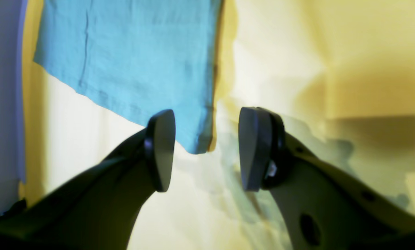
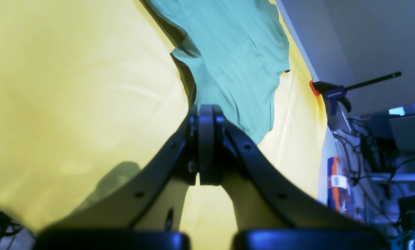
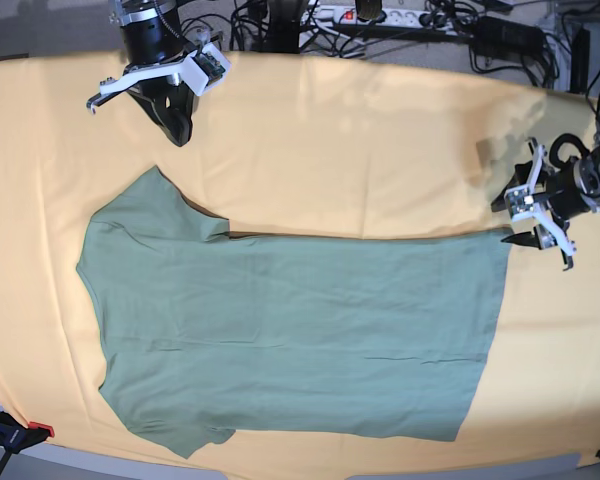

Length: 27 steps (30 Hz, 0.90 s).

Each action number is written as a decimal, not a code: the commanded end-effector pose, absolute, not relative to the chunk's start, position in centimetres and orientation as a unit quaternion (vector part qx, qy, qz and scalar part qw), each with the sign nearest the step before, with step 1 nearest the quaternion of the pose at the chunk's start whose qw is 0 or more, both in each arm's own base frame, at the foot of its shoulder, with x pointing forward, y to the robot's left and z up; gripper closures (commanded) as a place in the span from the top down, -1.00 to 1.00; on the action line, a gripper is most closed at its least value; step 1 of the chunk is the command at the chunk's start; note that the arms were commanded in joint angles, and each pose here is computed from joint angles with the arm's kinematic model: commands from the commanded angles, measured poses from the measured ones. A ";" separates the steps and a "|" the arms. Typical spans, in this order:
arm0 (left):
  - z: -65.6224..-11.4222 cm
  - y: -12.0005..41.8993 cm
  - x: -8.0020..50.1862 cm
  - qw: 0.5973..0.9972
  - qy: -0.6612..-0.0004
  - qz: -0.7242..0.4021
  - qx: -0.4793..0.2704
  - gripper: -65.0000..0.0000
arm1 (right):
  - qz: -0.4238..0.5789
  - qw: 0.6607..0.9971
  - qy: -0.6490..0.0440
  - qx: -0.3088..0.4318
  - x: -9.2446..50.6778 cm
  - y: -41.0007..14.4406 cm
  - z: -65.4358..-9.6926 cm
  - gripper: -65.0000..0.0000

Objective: Fold the T-shirt properly
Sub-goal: 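Move both grippers down toward the shirt's shoulder corners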

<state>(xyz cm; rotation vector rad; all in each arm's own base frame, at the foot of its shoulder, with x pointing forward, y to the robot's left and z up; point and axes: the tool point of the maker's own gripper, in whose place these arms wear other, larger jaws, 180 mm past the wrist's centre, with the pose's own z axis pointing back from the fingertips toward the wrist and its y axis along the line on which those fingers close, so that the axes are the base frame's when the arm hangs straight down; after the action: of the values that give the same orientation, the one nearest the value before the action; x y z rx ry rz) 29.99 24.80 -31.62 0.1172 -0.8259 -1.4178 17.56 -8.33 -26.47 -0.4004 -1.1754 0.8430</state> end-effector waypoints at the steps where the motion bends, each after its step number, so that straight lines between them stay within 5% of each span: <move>1: -30.4 25.4 31.1 0.673 -0.376 -0.634 0.067 -0.07 | 0.376 0.724 -0.549 -0.183 17.7 -8.2 -25.6 -1.00; 5: -32.3 26.7 32.1 0.659 -0.335 -0.665 0.103 -0.07 | 0.382 0.724 -0.545 -0.178 17.6 -7.9 -25.8 -1.00; 21: -34.0 25.1 35.4 0.636 -0.343 -0.682 0.112 -0.08 | 0.396 0.725 -0.538 -0.170 17.4 -7.5 -26.2 -1.00; 23: -33.6 25.3 36.1 0.636 -0.348 -0.678 0.119 -0.32 | 0.403 0.725 -0.533 -0.166 17.1 -7.4 -26.4 -1.00; 25: -33.3 25.3 36.4 0.639 -0.353 -0.674 0.118 -0.87 | 0.422 0.720 -0.529 -0.155 16.9 -6.7 -26.7 -1.00; 27: -33.1 25.0 36.5 0.647 -0.363 -0.662 0.106 -1.00 | 0.437 0.713 -0.530 -0.143 16.7 -6.1 -26.8 -1.00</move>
<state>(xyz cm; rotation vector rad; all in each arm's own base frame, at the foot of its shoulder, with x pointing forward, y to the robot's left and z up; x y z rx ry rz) 35.37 24.39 -34.87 0.2047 -0.7882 -1.5072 16.61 -6.15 -27.54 -0.3122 -1.1454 0.9757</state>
